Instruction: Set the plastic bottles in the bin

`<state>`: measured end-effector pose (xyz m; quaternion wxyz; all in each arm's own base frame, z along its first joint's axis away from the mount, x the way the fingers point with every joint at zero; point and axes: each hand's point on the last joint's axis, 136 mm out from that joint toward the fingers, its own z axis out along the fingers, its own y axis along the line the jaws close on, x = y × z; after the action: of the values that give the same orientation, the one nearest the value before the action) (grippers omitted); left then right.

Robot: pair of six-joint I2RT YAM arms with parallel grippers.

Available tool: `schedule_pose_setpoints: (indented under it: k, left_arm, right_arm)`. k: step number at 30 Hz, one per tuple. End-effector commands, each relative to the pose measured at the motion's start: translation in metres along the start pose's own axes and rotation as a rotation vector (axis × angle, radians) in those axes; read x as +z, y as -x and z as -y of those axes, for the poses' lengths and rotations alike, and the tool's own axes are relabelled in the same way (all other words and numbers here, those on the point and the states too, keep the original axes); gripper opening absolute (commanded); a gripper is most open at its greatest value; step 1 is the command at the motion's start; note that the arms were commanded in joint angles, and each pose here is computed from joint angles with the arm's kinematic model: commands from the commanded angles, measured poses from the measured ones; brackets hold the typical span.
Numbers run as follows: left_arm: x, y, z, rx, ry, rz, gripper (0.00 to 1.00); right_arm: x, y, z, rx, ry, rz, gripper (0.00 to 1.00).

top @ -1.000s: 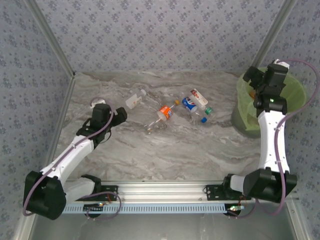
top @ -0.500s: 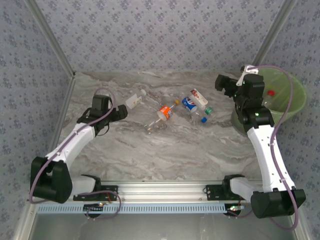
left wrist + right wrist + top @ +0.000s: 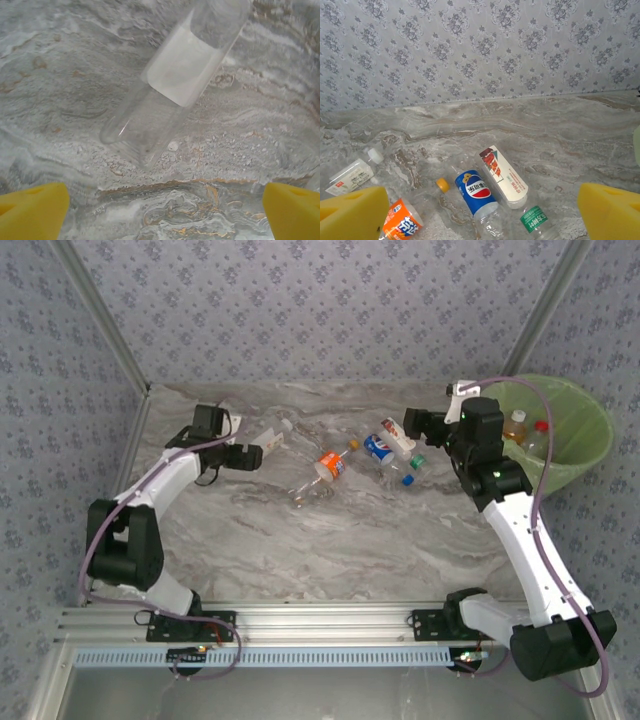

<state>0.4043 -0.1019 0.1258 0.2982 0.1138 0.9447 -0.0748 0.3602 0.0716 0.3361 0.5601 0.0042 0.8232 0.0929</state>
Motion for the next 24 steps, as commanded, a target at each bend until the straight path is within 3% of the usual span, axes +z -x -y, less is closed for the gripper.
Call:
schedule_pose_setpoints:
  k: [1, 14, 18, 22, 24]
  left_arm:
    - [0.009, 0.003, 0.001, 0.132, -0.032, -0.055, 0.99]
    - [0.059, 0.022, -0.028, 0.264, -0.001, -0.084, 0.99]
    - [0.068, 0.017, -0.017, 0.268, -0.092, -0.148, 0.93]
    - [0.079, 0.014, -0.013, 0.274, -0.109, -0.16, 0.78]
    - [0.083, 0.013, -0.012, 0.283, -0.103, -0.158, 0.76]
  right_arm:
    - [-0.003, 0.007, 0.0, -0.022, -0.014, 0.033, 0.99]
    - [-0.018, 0.011, 0.01, -0.026, -0.067, 0.078, 0.99]
    - [-0.018, 0.011, 0.011, -0.027, -0.071, 0.078, 0.99]
    - [-0.019, 0.015, 0.011, -0.027, -0.072, 0.087, 0.99]
    - [-0.02, 0.017, 0.01, -0.024, -0.07, 0.093, 0.99]
